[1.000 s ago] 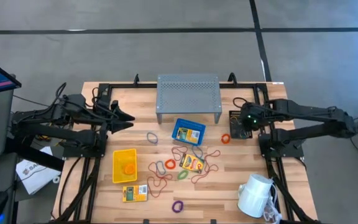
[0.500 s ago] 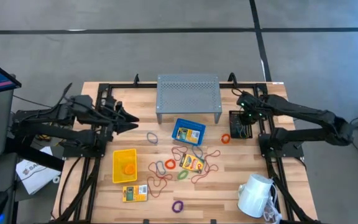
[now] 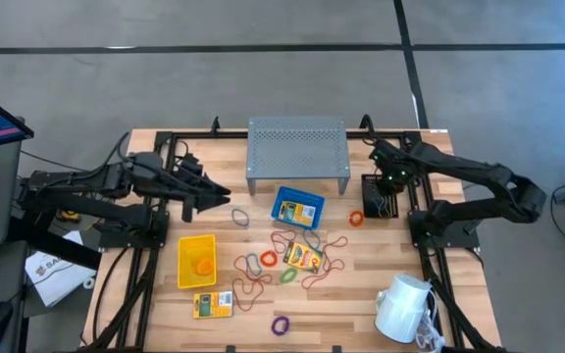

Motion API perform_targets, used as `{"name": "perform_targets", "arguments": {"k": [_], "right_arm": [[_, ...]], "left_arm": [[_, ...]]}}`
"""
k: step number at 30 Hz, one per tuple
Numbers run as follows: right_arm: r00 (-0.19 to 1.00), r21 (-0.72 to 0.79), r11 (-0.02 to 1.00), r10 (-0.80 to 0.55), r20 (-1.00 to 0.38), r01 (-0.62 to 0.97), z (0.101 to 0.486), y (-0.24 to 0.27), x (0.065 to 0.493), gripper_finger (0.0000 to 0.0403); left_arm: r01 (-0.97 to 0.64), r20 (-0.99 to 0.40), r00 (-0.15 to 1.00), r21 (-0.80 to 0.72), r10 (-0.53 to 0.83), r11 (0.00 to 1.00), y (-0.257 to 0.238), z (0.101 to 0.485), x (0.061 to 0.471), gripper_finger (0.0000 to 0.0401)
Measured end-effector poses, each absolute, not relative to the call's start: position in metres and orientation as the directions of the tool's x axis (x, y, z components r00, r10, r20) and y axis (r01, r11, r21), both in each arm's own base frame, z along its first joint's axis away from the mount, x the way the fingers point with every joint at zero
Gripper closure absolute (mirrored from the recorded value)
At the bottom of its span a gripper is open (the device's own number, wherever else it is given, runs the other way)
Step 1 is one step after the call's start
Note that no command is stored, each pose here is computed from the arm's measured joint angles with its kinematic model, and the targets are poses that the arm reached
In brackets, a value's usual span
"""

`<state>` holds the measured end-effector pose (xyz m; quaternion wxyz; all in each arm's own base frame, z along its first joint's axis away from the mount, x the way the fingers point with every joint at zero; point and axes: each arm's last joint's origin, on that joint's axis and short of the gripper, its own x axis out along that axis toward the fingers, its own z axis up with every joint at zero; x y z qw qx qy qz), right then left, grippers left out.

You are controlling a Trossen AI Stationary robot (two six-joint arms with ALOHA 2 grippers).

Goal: Pick & Place Office Desk Supplies
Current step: Put the blue rubber band into the black bin

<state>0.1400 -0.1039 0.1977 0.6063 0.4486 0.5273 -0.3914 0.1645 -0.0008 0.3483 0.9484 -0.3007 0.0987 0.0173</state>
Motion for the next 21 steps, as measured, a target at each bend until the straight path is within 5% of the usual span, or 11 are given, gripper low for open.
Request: {"name": "perform_targets", "arguments": {"k": [11,16,21], "right_arm": [[0.214,0.177,0.438,-0.037,-0.976,0.882,0.197,-0.112,0.146,0.0225],[0.194,0.157,0.402,-0.054,-0.979,0.902,0.197,-0.116,0.143,0.0171],[0.061,0.033,0.295,-0.088,-0.994,0.955,0.196,-0.118,0.131,0.0169]], "left_arm": [[-0.084,-0.184,0.983,-0.568,-0.027,0.819,-0.001,0.35,0.165,0.0243],[-0.083,-0.182,0.983,-0.567,-0.027,0.819,-0.001,0.35,0.164,0.0243],[-0.082,-0.182,0.983,-0.566,-0.027,0.821,-0.001,0.35,0.164,0.0243]]}}
